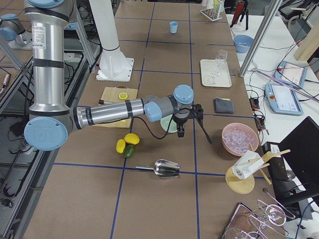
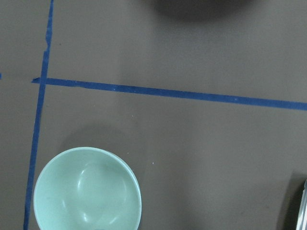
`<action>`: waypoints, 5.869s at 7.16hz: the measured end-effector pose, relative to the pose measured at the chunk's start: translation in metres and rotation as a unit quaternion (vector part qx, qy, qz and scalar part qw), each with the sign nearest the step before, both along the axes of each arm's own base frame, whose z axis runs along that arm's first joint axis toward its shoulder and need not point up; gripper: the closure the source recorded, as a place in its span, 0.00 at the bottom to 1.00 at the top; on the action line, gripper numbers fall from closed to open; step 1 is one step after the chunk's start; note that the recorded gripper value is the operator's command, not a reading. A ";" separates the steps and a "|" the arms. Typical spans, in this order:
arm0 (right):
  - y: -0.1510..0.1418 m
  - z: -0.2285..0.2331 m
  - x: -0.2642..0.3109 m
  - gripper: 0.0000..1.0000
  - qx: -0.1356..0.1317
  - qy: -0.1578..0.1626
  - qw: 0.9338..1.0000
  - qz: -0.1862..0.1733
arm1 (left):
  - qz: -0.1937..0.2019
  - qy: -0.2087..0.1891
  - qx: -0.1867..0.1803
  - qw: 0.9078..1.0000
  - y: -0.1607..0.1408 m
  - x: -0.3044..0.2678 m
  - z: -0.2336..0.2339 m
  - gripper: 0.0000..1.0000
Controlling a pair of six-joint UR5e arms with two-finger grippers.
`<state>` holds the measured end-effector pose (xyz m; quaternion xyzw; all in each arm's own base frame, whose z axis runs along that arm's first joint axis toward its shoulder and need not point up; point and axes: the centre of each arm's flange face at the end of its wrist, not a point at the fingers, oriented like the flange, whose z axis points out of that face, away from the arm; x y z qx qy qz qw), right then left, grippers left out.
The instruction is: Pour ice into bowl
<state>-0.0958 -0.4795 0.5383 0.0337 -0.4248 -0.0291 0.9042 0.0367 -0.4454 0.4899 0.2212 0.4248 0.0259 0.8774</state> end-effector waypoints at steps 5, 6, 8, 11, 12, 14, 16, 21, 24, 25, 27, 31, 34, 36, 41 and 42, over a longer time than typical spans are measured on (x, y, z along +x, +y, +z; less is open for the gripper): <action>0.038 0.019 -0.094 0.00 -0.047 0.012 0.997 0.064 | -0.083 0.023 0.010 0.996 0.078 0.068 -0.006 0.01; 0.041 0.032 -0.106 0.15 -0.047 0.014 0.996 0.069 | -0.087 0.021 0.013 0.996 0.082 0.068 -0.009 0.01; 0.050 0.042 -0.128 1.00 -0.055 0.005 0.996 0.075 | -0.089 0.021 0.016 0.996 0.085 0.067 -0.012 0.01; 0.054 0.033 -0.136 1.00 -0.054 -0.009 0.996 0.066 | -0.092 0.018 0.013 0.996 0.089 0.064 -0.010 0.01; 0.056 0.020 -0.136 1.00 -0.053 -0.021 0.997 0.061 | -0.092 0.020 0.009 0.995 0.090 0.065 -0.010 0.01; 0.062 -0.013 -0.134 1.00 -0.050 -0.050 0.996 0.051 | -0.093 0.018 0.009 0.995 0.092 0.073 -0.011 0.01; 0.053 -0.074 -0.147 1.00 -0.066 -0.089 0.992 0.063 | -0.105 -0.001 0.019 0.994 0.098 0.100 -0.010 0.01; 0.053 -0.320 -0.338 1.00 -0.128 -0.091 0.984 0.083 | -0.159 -0.020 0.042 0.986 0.144 0.134 0.012 0.01; 0.066 -0.394 -0.458 1.00 -0.135 -0.068 0.984 0.096 | -0.213 -0.020 0.041 0.976 0.169 0.176 0.036 0.01; 0.056 -0.416 -0.498 1.00 -0.139 -0.055 0.984 0.099 | -0.223 -0.021 0.047 0.974 0.173 0.182 0.041 0.01; 0.031 -0.450 -0.557 1.00 -0.143 -0.031 0.983 0.114 | -0.233 -0.026 0.054 0.971 0.174 0.184 0.047 0.01; 0.028 -0.448 -0.588 0.00 -0.144 -0.015 0.982 0.121 | -0.235 -0.035 0.053 0.970 0.174 0.187 0.062 0.01; 0.030 -0.456 -0.588 0.00 -0.157 -0.020 0.977 0.146 | -0.259 -0.030 0.063 0.963 0.173 0.213 0.083 0.00; 0.026 -0.470 -0.578 0.00 -0.160 -0.021 0.975 0.152 | -0.287 -0.030 0.090 0.953 0.171 0.224 0.089 0.00; 0.016 -0.502 -0.507 0.00 -0.147 0.027 0.976 0.156 | -0.342 -0.039 0.134 0.929 0.154 0.266 0.116 0.00; 0.012 -0.502 -0.499 0.00 -0.138 0.031 0.978 0.151 | -0.346 -0.038 0.137 0.927 0.150 0.279 0.120 0.00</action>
